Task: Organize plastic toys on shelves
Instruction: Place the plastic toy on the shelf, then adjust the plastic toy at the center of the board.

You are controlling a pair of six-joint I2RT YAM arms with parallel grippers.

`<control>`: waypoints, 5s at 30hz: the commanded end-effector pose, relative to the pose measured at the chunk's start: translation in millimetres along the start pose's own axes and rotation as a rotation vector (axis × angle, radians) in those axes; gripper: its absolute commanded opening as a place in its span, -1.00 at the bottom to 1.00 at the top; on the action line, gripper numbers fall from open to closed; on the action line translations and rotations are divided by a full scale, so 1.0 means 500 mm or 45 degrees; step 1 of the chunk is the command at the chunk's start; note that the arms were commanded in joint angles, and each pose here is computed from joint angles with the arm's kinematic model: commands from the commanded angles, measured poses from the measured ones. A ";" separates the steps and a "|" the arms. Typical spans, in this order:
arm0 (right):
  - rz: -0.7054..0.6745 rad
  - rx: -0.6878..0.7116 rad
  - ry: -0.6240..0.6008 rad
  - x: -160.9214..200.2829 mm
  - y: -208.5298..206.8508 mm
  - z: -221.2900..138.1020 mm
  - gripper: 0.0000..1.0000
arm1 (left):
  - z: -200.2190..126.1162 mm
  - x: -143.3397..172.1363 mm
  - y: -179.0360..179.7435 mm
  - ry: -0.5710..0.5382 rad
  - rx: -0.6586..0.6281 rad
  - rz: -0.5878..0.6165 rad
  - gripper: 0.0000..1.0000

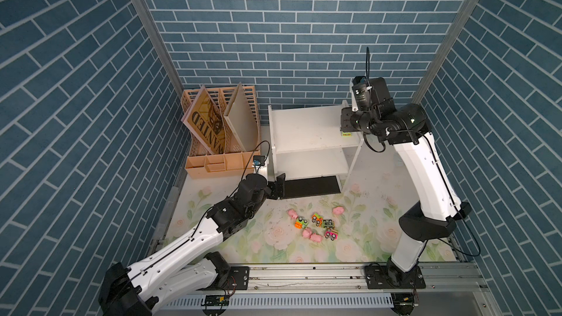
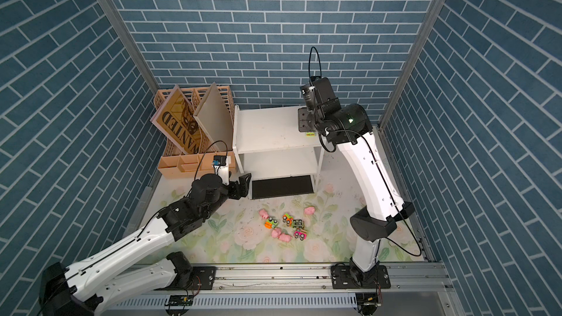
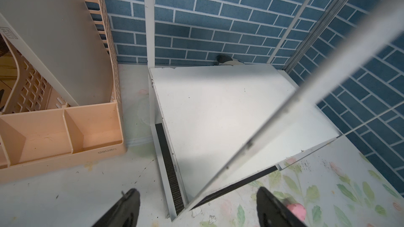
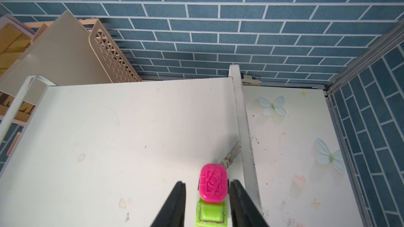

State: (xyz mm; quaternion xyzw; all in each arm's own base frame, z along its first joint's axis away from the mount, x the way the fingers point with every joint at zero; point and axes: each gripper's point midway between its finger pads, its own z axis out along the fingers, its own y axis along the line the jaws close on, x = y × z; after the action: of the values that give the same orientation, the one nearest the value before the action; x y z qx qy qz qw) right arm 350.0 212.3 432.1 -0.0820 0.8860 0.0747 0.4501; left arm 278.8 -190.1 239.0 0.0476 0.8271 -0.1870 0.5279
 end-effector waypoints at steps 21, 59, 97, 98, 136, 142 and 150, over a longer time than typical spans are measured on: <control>-0.344 -0.320 0.421 0.570 0.240 -0.042 -0.40 | -0.046 0.241 -0.039 0.332 0.164 -0.146 0.64; -0.442 -0.399 0.706 0.855 0.281 0.204 -0.19 | -0.064 0.284 0.062 0.336 -0.110 -0.205 0.64; -0.568 -0.529 0.777 0.876 0.366 0.205 -0.05 | -0.089 0.296 0.100 0.327 -0.153 -0.242 0.65; -0.544 -0.540 0.757 0.861 0.367 0.194 -0.05 | -0.089 0.295 0.101 0.327 -0.154 -0.242 0.65; -0.410 -0.364 0.761 0.887 0.236 0.203 -0.36 | -0.038 0.286 0.007 0.388 0.032 -0.110 0.50; -0.354 -0.327 0.702 0.854 0.237 0.201 -0.36 | -0.022 0.289 -0.031 0.433 0.115 -0.022 0.50; -0.150 -0.349 0.692 0.826 0.250 0.176 -0.36 | 0.005 0.308 -0.064 0.512 0.152 0.029 0.18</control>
State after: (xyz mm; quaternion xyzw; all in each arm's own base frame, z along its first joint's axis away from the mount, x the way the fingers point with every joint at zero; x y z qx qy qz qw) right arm 154.9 325.6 43.8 -0.2538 0.9395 0.1304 0.1895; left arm 200.7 -226.8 98.9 0.1115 0.9090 -0.2031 0.3464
